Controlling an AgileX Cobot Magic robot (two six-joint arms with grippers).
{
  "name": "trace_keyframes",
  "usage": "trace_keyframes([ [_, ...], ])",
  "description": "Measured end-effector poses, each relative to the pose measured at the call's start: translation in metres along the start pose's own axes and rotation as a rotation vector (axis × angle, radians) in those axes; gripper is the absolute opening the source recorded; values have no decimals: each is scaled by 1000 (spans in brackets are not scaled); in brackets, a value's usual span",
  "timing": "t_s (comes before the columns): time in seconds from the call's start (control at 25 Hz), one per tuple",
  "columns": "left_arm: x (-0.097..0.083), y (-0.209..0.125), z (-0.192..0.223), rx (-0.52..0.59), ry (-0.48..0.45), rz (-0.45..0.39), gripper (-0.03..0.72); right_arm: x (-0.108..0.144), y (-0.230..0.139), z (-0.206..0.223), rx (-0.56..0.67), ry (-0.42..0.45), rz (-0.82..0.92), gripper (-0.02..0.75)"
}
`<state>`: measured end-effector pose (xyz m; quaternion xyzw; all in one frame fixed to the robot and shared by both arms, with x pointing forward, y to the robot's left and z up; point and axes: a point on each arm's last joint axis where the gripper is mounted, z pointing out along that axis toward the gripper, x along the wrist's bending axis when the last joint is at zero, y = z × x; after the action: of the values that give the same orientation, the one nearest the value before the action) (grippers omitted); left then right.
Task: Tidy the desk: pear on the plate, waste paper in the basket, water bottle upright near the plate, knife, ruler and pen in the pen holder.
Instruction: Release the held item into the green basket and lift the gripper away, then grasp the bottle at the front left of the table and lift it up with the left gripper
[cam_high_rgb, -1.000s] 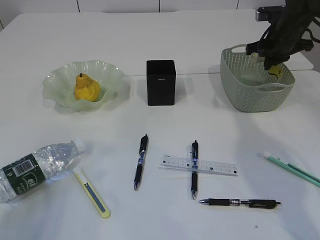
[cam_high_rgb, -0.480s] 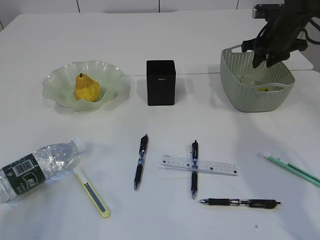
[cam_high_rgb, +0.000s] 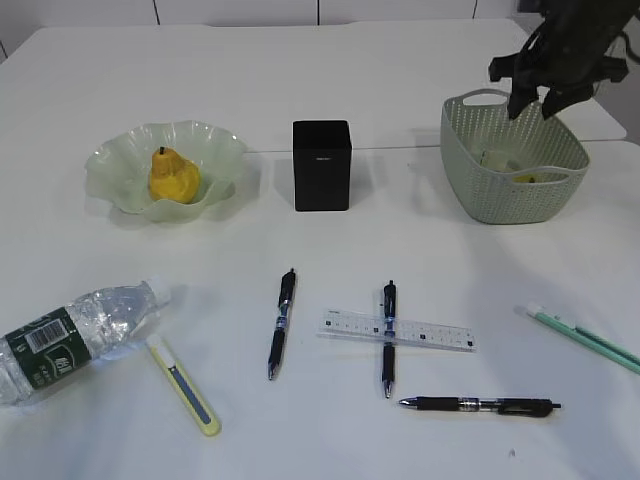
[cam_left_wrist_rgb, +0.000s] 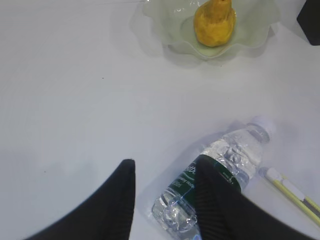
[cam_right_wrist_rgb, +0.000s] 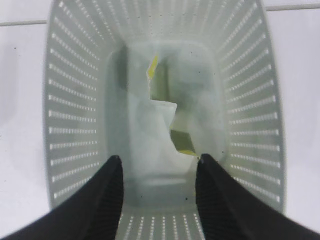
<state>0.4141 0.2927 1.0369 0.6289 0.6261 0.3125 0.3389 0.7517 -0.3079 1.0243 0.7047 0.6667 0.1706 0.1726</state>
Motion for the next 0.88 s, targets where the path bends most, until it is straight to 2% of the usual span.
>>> trace_keyframes([
  [0.28,0,1,-2,-9,0,0,275,0,1,-68,3,8,0,386],
  [0.68,0,1,-12,-34,-1,-1,275,-1,0,-164,-157,14,3,386],
  [0.88,0,0,-12,-17,0,-1,275,-1,-22,-184,-125,20,5,386],
])
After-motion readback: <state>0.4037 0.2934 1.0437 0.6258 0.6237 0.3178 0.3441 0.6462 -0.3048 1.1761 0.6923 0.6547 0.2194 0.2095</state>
